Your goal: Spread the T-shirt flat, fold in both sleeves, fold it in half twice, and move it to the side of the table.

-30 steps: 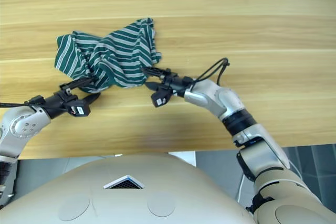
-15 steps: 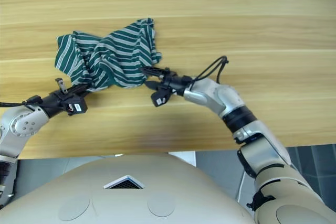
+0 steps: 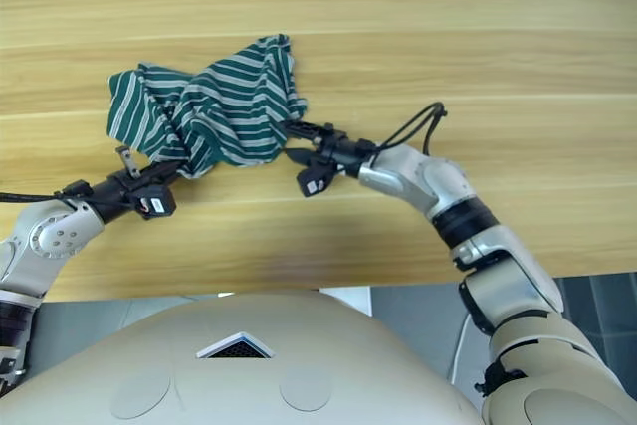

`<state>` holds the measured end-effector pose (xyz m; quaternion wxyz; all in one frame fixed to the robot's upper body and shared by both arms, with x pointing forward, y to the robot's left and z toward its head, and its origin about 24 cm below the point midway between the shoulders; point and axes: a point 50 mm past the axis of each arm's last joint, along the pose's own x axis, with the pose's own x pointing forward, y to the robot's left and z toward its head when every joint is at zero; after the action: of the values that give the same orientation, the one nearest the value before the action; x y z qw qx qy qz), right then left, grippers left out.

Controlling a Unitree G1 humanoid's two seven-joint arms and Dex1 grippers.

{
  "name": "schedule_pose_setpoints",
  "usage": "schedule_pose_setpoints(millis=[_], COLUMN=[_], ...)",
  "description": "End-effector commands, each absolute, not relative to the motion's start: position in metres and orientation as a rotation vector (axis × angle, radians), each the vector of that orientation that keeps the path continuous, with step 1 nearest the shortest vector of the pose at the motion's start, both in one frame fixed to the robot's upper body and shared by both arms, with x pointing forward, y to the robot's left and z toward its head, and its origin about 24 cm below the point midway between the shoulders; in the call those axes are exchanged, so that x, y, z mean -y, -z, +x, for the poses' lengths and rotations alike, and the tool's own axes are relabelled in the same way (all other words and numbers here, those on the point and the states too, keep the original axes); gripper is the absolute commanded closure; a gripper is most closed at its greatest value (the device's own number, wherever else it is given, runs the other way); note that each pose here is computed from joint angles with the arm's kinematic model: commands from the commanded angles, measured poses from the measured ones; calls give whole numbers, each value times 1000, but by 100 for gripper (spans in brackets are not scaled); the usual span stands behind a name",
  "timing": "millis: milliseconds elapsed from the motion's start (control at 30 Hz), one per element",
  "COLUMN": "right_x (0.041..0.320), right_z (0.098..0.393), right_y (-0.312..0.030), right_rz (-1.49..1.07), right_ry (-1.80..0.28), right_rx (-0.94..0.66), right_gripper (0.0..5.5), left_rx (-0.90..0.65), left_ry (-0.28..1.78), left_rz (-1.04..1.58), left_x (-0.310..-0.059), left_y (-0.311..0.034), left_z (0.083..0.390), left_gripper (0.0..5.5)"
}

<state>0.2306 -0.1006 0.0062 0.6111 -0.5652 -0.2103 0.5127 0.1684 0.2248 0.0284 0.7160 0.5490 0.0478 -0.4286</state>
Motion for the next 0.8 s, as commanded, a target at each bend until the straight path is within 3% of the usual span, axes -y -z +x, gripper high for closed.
schedule_pose_setpoints(millis=[33,267,500,800], right_x=[102,95,94,106], right_z=[212,225,226,218], right_y=[22,30,31,32], right_rz=[-1329,-1307,-1262,-1251], right_ry=[-1311,-1281,-1286,-1308], right_rx=[377,366,374,340], right_gripper=[235,235,375,492], left_rx=[-95,-82,-80,-67], left_ry=[940,935,930,914], left_rz=[1209,1200,1201,1204], left_x=[-223,-221,-221,-222], left_y=[-27,-27,-27,-30], left_z=[171,174,176,179], left_gripper=[548,548,550,550])
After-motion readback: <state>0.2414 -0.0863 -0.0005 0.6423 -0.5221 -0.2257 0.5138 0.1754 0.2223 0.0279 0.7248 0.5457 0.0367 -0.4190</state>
